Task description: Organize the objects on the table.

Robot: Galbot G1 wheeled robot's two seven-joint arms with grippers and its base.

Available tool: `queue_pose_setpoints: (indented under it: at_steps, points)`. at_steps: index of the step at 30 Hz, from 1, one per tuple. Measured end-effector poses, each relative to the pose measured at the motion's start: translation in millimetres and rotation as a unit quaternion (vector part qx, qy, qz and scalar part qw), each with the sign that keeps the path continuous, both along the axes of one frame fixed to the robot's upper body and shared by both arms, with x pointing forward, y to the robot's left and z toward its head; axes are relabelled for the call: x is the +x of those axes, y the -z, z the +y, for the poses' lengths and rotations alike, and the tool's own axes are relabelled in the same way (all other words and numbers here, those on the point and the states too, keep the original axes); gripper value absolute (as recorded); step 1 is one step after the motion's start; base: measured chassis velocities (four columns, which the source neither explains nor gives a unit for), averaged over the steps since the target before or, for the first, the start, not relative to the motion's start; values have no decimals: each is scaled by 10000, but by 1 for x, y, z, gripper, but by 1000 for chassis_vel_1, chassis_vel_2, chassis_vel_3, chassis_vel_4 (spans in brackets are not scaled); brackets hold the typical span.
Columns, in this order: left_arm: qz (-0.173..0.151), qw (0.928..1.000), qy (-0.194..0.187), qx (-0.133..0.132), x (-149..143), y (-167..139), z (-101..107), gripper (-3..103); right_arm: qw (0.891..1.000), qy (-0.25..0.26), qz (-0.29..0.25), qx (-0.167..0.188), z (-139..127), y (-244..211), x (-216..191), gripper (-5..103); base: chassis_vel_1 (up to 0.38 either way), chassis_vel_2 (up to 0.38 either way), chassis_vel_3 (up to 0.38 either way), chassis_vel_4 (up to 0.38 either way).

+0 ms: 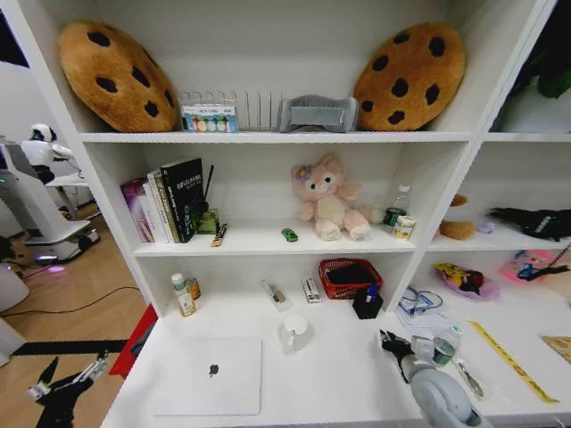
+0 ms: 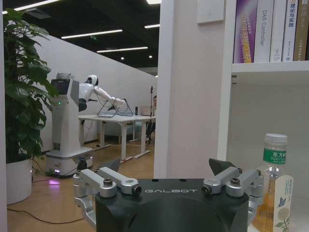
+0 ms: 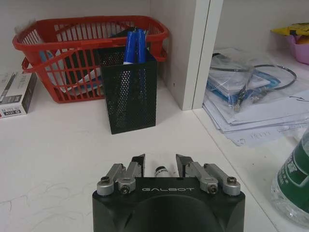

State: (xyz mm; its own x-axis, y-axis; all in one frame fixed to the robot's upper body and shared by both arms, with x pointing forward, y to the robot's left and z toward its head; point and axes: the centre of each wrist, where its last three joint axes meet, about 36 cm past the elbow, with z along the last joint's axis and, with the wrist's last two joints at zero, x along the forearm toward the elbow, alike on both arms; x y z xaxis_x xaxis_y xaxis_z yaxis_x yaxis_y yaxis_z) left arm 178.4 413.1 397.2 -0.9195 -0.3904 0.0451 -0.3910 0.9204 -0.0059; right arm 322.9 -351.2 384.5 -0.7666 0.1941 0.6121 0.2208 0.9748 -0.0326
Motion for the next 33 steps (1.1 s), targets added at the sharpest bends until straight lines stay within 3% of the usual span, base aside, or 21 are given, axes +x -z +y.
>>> queue_pose_setpoints:
  at_steps: [3,5,7,9,12,18,21,24,32,33]
  points:
    - [-12,10000,-17,-10,1,0,-1,100,9999,39,95,-21,0,6,-3,52,0,0,0,0]
    - [-14,10000,-35,-15,1,0,-1,100,9999,52,125,-36,-1,7,-4,52,0,0,0,0]
    - [-14,10000,-73,-31,0,0,0,100,9998,77,194,-72,-3,10,-4,68,0,0,0,0]
    - [-12,10000,-81,-30,-1,0,0,100,9997,83,205,-72,-3,10,-4,68,0,0,0,0]
    - [-10,10000,-97,-3,-1,-1,2,100,9996,131,240,-81,-2,10,-3,54,0,0,0,0]
    - [-40,9999,-104,-19,0,-2,1,100,9995,133,268,-76,-1,10,-4,37,0,0,0,0]
    - [-43,9999,-108,-26,0,-2,1,100,9995,150,277,-79,0,10,-5,21,0,0,0,0]
    - [-50,9999,-140,-25,0,-3,2,100,9995,152,276,-82,0,10,-6,12,0,0,0,0]
    - [-67,9998,-153,-80,0,-4,2,100,9993,-10,-241,-274,1,7,-1,11,0,0,0,0]
    - [-65,9998,-149,-80,-1,-5,2,100,9967,-164,-677,-424,2,6,2,11,0,0,0,0]
